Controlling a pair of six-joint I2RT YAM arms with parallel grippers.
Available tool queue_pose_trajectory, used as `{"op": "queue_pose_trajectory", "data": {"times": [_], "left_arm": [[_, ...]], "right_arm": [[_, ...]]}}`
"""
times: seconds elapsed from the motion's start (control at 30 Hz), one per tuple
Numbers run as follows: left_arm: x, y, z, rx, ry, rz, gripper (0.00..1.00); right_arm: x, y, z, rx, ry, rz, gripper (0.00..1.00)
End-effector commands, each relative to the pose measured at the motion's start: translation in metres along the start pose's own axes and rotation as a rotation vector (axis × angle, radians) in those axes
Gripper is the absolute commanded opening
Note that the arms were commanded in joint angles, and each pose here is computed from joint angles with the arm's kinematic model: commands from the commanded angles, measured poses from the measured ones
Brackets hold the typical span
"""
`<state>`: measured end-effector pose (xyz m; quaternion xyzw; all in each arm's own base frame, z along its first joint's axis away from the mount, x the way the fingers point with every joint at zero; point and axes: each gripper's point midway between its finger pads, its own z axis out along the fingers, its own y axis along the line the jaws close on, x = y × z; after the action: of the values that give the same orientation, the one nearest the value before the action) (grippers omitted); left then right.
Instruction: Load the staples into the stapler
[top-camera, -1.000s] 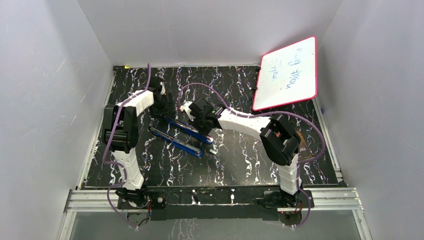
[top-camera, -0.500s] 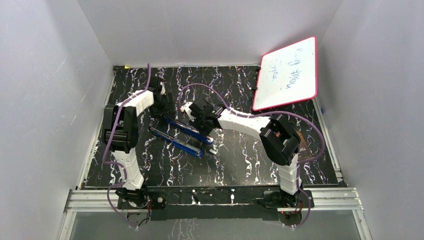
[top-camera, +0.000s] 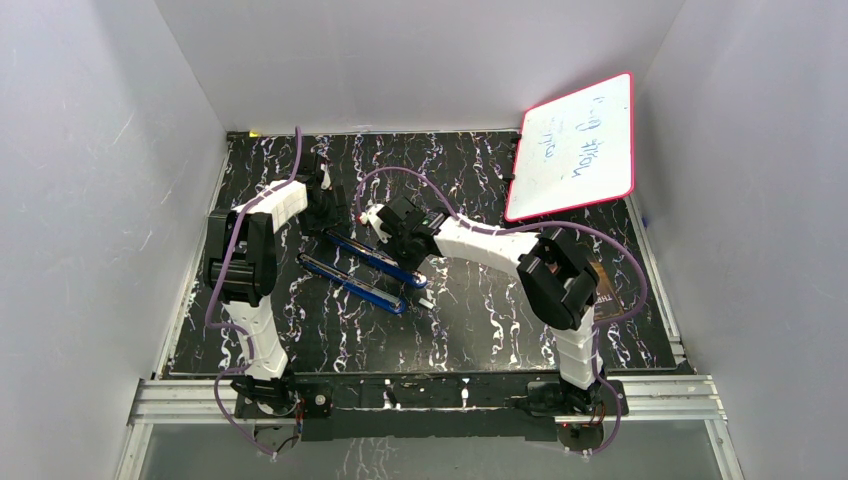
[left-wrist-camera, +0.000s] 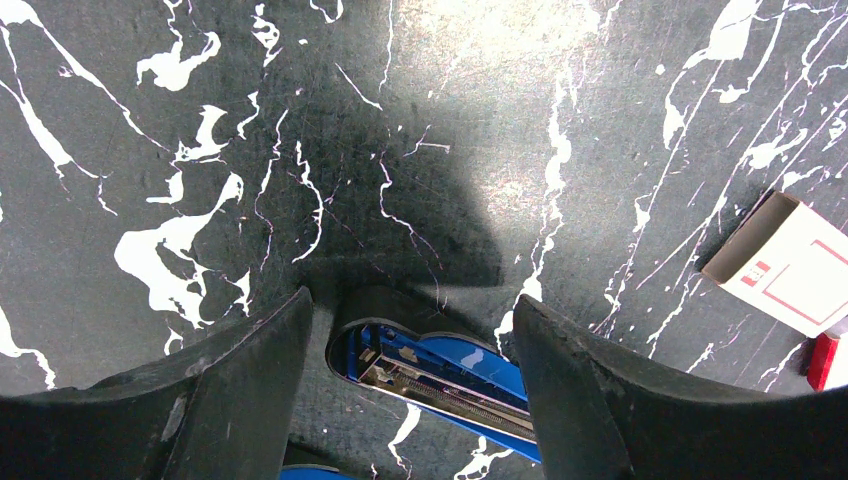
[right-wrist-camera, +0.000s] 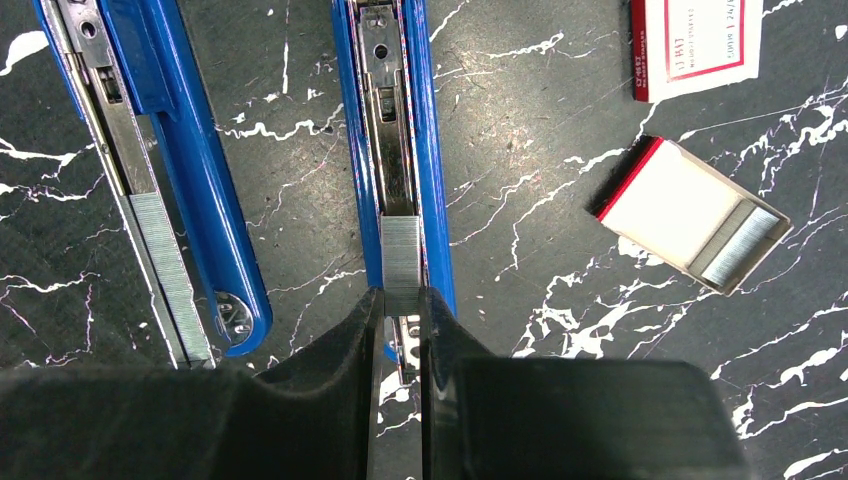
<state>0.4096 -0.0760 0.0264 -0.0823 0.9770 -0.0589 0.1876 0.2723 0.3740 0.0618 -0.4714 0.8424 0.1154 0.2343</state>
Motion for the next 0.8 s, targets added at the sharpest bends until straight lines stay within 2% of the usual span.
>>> {"op": "queue_pose_trajectory", "data": {"times": [0.0,0.77], "left_arm": [[0.0009,-0.0064,-0.0025,0.025,0.021,0.006,0.71],[0.0003,-0.0064,-0.0033,0.026,0.019,0.007,0.71]], "right_arm": [[-0.0097,-0.0038,-0.0009,0.009,-0.005,-0.008,0.00],[-0.0107,-0.0054,-0.0037,0.002,0.026,-0.043,0.00]]}}
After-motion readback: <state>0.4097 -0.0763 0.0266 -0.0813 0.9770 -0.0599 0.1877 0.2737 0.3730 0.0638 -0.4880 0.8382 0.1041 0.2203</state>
